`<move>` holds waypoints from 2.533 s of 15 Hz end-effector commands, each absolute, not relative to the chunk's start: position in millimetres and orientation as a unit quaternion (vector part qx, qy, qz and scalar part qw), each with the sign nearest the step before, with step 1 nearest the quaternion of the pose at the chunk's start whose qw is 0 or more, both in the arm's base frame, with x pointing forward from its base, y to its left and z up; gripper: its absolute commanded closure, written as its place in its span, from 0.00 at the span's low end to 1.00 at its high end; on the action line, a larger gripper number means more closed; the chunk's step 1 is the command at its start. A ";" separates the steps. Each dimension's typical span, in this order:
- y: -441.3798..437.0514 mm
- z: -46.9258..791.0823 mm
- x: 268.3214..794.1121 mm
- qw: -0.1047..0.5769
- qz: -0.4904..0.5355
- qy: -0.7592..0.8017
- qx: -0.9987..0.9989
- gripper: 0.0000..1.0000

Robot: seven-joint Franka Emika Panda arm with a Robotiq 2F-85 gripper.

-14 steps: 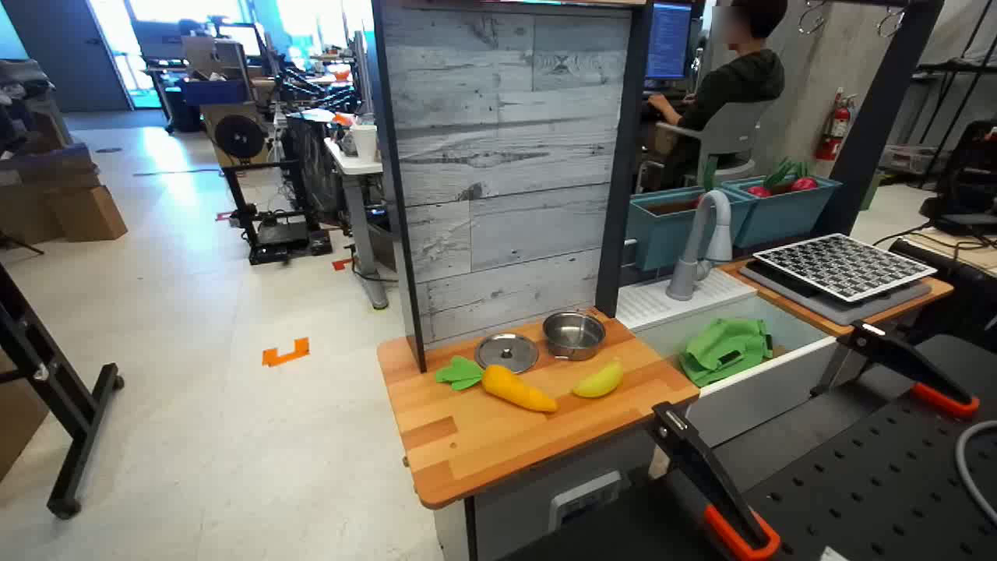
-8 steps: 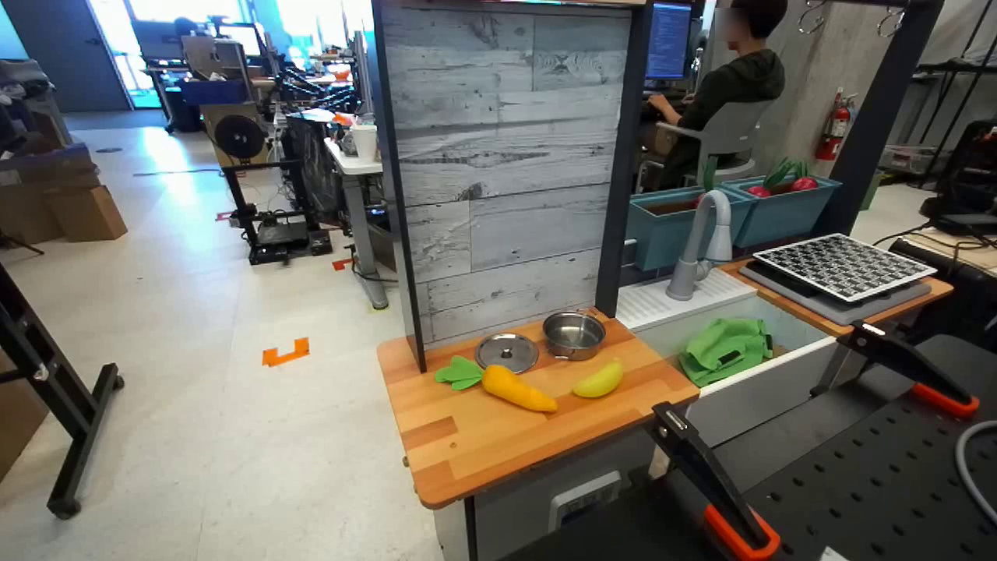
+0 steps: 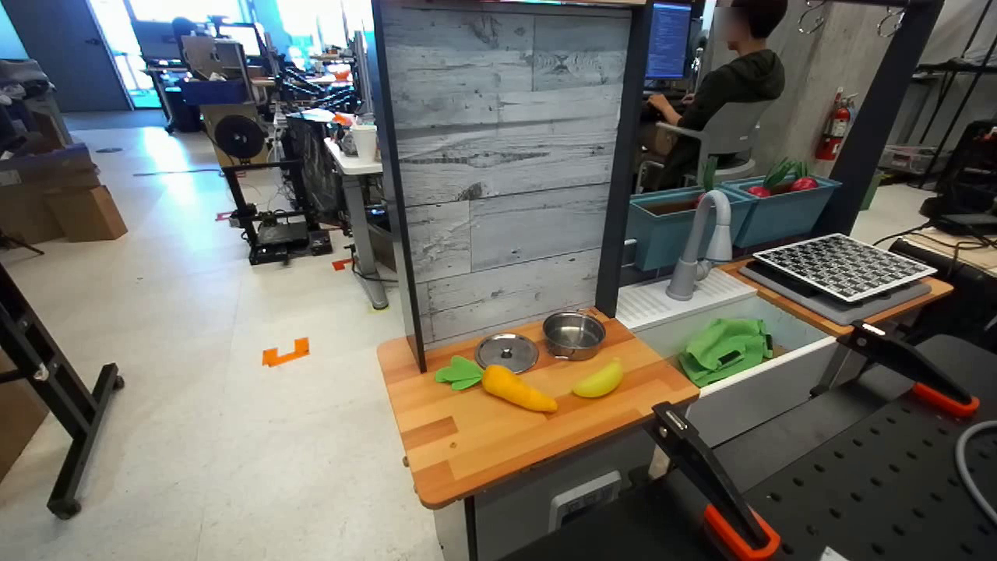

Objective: Put the yellow object inside the pot

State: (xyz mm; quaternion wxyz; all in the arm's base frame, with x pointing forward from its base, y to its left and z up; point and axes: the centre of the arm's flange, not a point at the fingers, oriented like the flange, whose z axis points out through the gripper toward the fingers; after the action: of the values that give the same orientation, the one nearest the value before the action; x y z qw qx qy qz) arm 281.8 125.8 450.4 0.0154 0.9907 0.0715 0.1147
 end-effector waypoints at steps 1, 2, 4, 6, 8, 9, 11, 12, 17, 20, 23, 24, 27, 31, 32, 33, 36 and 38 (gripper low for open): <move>144.9 422.7 322.9 0.019 0.122 0.076 0.990 0.00; 149.7 415.6 332.6 0.018 0.121 0.078 0.989 0.00; 156.7 397.6 353.7 0.019 0.115 0.080 0.990 0.00; 160.3 376.8 376.7 0.025 0.116 0.075 0.990 0.00; 163.2 352.2 401.2 0.033 0.108 0.068 0.991 0.00; 164.7 339.2 412.9 0.036 0.103 0.068 0.992 0.00; 170.0 313.9 434.3 0.040 0.103 0.059 0.992 0.00; 174.1 300.7 444.1 0.042 0.102 0.059 0.992 0.00; 193.9 232.4 495.6 0.048 0.084 0.056 0.994 0.00; 204.6 182.2 522.4 0.043 0.059 0.054 0.996 0.00; 212.0 132.3 539.6 0.053 0.035 0.053 0.997 0.00; 215.0 116.3 543.0 0.060 0.031 0.054 0.996 0.00; 221.9 76.7 551.2 0.075 0.026 0.056 0.995 0.00; 223.1 36.4 562.1 0.075 0.013 0.056 0.996 0.00; 222.0 28.1 565.2 0.073 0.010 0.053 0.996 0.00; 220.5 21.4 568.3 0.071 0.006 0.053 0.996 0.00; 213.5 3.6 577.7 0.063 -0.006 0.044 0.997 0.00; 209.8 -5.7 584.1 0.059 -0.012 0.040 0.997 0.00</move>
State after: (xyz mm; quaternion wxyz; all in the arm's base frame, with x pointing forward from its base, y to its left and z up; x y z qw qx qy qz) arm 563.7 211.3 11.3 0.0685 0.9968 0.0411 -0.0098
